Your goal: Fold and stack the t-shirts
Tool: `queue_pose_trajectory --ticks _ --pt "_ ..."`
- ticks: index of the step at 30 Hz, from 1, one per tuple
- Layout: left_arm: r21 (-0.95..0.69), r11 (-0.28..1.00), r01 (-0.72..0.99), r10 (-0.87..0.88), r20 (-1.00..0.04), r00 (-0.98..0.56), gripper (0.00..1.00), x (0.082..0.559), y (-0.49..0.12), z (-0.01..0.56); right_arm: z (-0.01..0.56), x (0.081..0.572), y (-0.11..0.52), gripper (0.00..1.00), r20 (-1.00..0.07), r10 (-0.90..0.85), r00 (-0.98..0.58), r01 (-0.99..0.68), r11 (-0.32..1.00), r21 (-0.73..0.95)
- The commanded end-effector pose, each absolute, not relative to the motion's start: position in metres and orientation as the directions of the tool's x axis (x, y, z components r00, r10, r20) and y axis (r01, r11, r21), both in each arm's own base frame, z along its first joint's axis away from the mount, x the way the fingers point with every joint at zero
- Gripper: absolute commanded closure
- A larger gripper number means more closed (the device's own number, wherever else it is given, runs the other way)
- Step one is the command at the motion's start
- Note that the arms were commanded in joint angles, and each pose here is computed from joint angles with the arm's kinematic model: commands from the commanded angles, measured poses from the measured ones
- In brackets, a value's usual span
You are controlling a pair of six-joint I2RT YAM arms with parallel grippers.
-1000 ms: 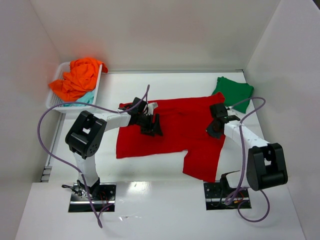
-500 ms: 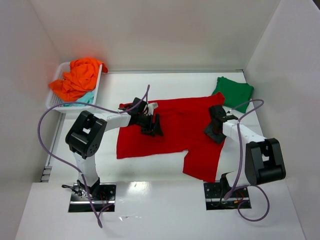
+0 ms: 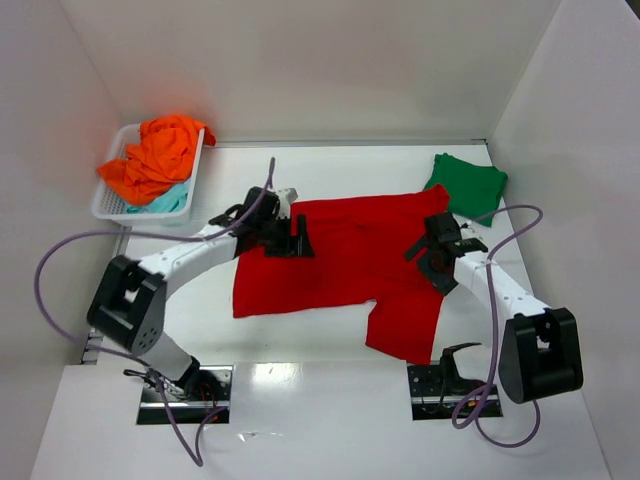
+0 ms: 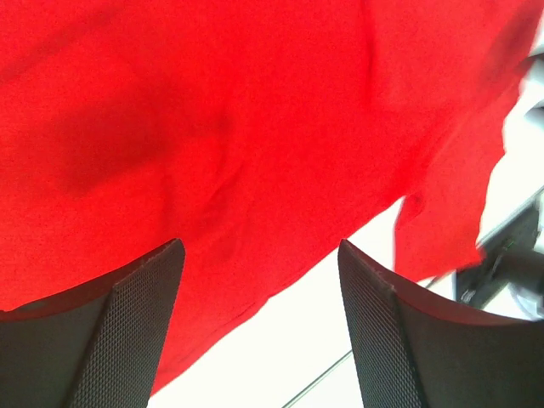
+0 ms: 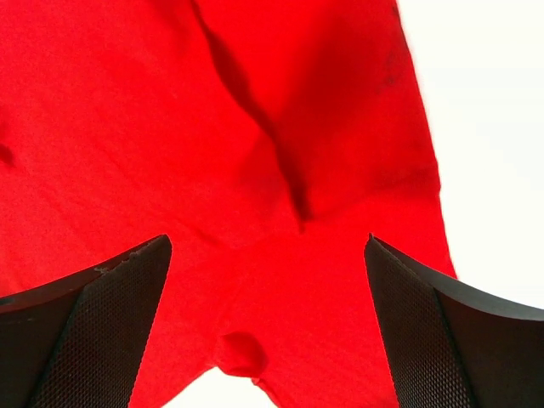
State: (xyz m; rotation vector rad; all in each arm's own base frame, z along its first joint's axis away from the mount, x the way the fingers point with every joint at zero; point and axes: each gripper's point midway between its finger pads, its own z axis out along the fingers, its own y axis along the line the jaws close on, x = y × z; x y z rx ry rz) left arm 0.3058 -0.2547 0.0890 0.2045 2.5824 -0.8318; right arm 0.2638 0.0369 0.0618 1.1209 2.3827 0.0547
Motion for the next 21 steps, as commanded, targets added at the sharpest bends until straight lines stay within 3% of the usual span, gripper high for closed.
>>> queue_pose_trajectory --ticks 1,3,10,13,15,18,21 --pt "-0.482 0.865 0.144 -0.128 -0.487 -0.864 0.19 0.306 -0.228 0.109 0.052 0.261 0.042 0.00 -0.386 0.769 -0.509 0.733 0.623 0.275" --pt "-0.484 0.868 0.108 -0.187 -0.520 -0.833 0.19 0.304 -0.218 0.121 0.053 0.264 0.044 0.00 -0.388 0.763 -0.517 0.719 0.633 0.287" --pt "-0.477 0.875 -0.077 -0.337 -0.488 -0.806 0.18 0.279 -0.187 0.105 0.035 0.246 0.046 0.00 -0.330 0.744 -0.580 0.734 0.654 0.185" --pt "-0.480 0.869 -0.123 -0.375 -0.477 -0.795 0.18 0.280 -0.183 0.100 0.034 0.236 0.046 0.00 -0.299 0.820 -0.487 0.804 0.555 0.212" --pt "-0.490 0.862 -0.129 -0.388 -0.476 -0.789 0.18 0.281 -0.185 0.102 0.040 0.238 0.038 0.00 -0.342 0.838 -0.424 0.825 0.514 0.236" --pt "-0.496 0.860 -0.124 -0.391 -0.481 -0.785 0.18 0.281 -0.185 0.105 0.043 0.228 0.022 0.00 -0.394 0.820 -0.415 0.844 0.509 0.171" --pt "-0.488 0.867 -0.103 -0.378 -0.508 -0.774 0.17 0.285 -0.183 0.111 0.043 0.223 0.024 0.00 -0.370 0.845 -0.385 0.867 0.469 0.168"
